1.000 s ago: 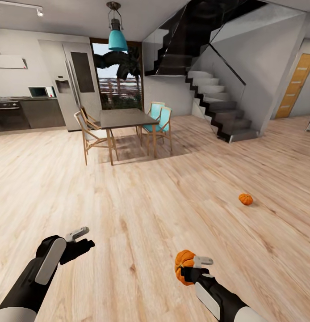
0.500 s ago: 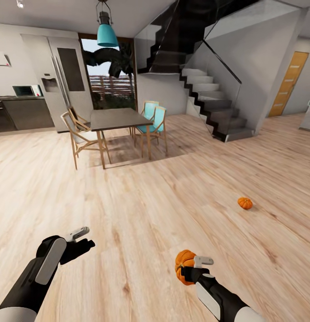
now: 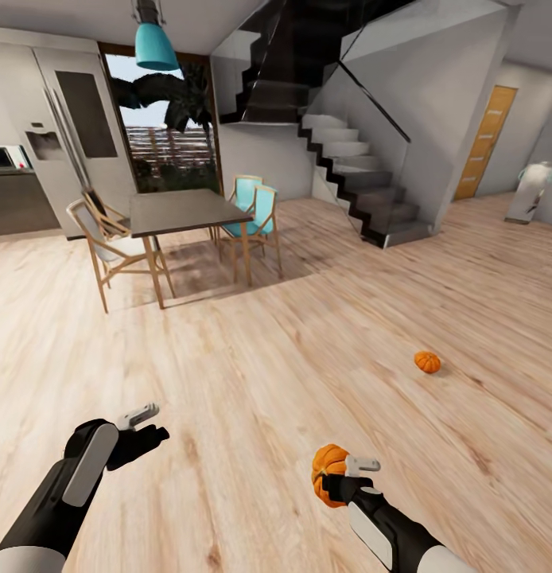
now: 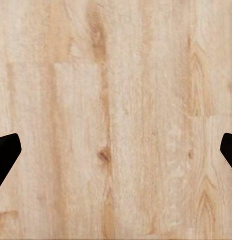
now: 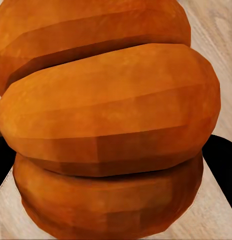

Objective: Place each of the two pumpkins and all three candles from the living room inside a cabinet in the living room (use any cabinet), then make sure every cabinet is closed, and position the cauldron so it is next to a table in the living room.

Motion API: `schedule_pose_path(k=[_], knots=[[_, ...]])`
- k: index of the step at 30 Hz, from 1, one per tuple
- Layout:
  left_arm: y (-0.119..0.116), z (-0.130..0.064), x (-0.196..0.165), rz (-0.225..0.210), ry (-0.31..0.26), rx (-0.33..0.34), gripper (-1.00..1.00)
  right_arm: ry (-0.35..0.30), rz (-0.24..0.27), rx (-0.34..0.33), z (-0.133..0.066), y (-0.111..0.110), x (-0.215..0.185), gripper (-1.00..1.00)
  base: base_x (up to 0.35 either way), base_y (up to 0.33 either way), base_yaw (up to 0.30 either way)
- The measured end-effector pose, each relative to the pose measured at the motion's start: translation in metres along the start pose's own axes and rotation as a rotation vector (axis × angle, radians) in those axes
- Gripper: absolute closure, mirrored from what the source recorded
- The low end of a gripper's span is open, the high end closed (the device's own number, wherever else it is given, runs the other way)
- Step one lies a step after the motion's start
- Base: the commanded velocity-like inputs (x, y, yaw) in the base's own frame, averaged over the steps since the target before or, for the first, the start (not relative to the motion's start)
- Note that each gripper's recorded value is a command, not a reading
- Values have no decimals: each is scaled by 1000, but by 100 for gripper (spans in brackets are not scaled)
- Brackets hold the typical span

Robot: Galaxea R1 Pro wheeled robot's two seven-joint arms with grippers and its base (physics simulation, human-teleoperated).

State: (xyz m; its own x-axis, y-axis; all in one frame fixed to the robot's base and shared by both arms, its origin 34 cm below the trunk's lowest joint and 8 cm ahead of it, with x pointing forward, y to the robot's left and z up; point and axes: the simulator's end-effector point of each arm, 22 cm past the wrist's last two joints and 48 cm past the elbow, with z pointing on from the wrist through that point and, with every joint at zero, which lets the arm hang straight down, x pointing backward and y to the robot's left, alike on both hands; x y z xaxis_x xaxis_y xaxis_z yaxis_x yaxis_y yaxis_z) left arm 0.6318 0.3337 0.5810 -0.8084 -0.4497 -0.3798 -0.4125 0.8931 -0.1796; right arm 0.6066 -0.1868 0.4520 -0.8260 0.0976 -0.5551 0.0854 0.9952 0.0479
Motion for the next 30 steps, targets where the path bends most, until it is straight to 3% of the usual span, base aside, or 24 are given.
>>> schedule_pose_path(k=[30], knots=[[5, 16, 12, 3, 35, -17, -100, 39, 2, 5, 10, -2, 19, 100, 266, 151, -168]])
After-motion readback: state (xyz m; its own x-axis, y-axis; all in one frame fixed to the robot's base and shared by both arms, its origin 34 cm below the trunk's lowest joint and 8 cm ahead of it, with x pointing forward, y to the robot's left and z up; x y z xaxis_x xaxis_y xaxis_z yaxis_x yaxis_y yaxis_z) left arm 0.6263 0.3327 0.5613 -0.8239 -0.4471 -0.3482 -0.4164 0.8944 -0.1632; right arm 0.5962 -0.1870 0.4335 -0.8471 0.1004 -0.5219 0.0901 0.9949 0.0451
